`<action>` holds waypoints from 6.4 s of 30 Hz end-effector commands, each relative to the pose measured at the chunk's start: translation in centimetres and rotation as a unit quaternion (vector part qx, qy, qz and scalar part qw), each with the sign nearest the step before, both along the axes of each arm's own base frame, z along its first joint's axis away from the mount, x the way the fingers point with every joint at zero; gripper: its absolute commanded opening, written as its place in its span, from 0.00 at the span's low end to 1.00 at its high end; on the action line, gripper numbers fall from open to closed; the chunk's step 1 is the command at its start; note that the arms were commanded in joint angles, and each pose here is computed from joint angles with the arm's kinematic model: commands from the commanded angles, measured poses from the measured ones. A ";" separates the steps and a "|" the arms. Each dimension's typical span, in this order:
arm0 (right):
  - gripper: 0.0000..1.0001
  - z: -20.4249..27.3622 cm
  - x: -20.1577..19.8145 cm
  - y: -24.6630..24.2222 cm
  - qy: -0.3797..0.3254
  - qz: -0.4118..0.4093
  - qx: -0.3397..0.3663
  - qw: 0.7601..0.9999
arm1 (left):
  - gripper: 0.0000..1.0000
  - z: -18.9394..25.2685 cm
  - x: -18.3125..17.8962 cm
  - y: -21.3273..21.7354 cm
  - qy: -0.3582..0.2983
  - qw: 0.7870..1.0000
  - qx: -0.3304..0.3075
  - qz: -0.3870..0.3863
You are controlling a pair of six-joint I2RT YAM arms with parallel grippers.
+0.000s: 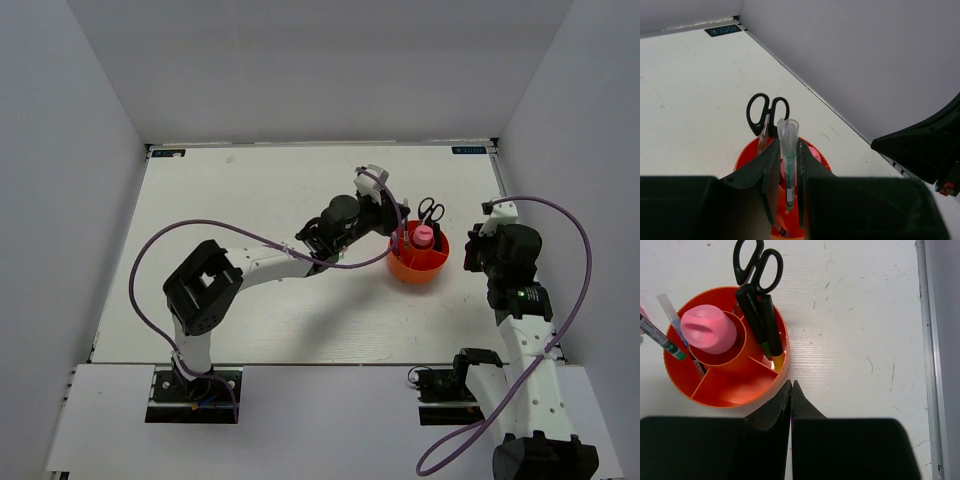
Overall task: Sort the stationery into containers
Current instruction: Place the pen in the storage box, then pick up the stationery from the center of the board, then place the stationery in the storage box.
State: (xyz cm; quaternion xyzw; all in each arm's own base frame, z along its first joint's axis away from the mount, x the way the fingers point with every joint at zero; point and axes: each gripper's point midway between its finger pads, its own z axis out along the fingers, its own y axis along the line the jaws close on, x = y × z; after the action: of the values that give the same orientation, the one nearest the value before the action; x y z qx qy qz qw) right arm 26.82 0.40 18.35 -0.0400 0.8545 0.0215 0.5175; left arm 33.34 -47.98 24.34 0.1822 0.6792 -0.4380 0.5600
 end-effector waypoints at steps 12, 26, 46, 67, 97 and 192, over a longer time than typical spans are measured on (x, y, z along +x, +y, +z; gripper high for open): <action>0.00 0.9 0.5 -0.3 -0.025 -0.009 0.000 1.000 | 0.05 -3.8 -0.4 0.7 0.028 1.000 0.009 0.010; 0.05 0.9 0.4 -0.4 -0.026 -0.005 -0.004 1.000 | 0.62 -4.6 -1.5 0.2 0.035 0.999 0.035 -0.002; 0.38 9.6 1.6 13.7 0.050 0.406 0.131 0.903 | 0.43 -2.8 -11.1 26.2 0.176 0.946 0.265 0.059; 0.52 -7.2 12.7 29.9 0.273 0.301 -0.147 0.902 | 0.98 -10.7 -14.9 37.6 0.166 0.916 0.333 0.151; 0.56 -15.9 13.3 30.4 0.334 0.312 -0.158 0.876 | 1.00 -11.3 -15.0 37.5 0.190 0.927 0.294 0.138; 0.00 9.0 2.6 2.1 -0.187 -0.155 -0.054 0.969 | 0.97 -11.4 -15.4 31.2 0.188 0.946 0.264 0.013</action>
State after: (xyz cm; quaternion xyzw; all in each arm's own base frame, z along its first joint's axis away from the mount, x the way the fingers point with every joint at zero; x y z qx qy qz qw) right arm 28.76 4.09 25.71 0.0252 0.7714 -0.0788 0.6310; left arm 17.83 -16.86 12.06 0.2251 0.8667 -0.2668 0.3563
